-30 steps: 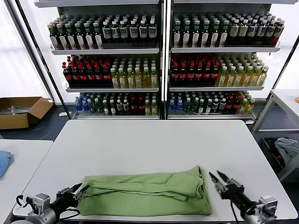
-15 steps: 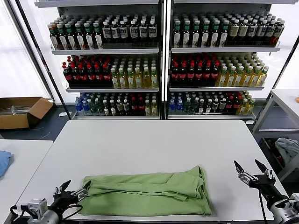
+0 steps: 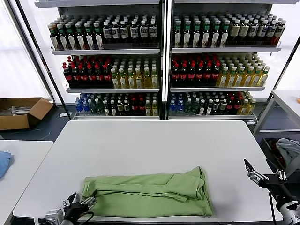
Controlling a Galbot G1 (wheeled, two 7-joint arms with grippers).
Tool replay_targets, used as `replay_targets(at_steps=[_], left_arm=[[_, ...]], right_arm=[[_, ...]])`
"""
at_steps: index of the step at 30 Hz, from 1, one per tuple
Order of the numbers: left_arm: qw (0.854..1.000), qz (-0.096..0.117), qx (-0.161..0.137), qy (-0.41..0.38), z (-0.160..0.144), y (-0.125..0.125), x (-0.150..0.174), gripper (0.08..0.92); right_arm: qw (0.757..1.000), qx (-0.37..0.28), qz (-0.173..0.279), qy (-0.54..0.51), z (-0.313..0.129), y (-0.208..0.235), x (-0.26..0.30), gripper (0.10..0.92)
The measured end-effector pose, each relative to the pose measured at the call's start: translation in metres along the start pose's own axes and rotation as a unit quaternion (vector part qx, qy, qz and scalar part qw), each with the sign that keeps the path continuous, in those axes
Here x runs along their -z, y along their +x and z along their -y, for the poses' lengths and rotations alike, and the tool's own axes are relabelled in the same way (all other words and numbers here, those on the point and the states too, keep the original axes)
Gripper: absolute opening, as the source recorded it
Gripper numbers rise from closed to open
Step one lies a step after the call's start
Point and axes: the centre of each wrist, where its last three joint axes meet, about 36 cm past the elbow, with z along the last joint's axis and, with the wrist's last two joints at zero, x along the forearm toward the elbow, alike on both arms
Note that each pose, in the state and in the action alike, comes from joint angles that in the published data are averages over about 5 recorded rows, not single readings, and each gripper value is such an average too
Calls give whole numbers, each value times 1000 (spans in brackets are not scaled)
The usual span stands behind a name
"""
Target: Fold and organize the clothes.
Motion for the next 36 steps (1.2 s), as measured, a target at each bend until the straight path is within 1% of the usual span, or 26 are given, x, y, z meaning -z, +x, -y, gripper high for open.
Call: replay_targets(at_steps=[2, 12, 21, 25, 28, 30, 33, 36], left_arm=[[1000, -1, 3, 2, 3, -1, -4, 778], [1000, 0, 0, 6, 20, 1, -15, 490], [1000, 13, -3, -5, 18, -3, -16, 230], [1000, 22, -2, -9, 13, -4, -11, 136], [999, 32, 3, -14, 3, -8, -4, 96], [999, 42, 11, -20, -10, -12, 2, 95], [997, 58, 29, -38, -40, -19, 15, 95], [994, 72, 52, -59, -79, -25, 32, 95]], right_arm=[[1000, 0, 3, -1, 0, 0, 2, 823], [1000, 2, 11, -14, -2, 1, 7, 823], [1000, 4, 12, -21, -4, 2, 8, 823], [1000, 2, 14, -21, -3, 3, 9, 823], [1000, 2, 15, -22, -3, 4, 10, 823], [1000, 3, 15, -22, -3, 4, 11, 823], [1000, 4, 17, -22, -3, 4, 12, 823], [1000, 7, 19, -21, -4, 3, 13, 823]])
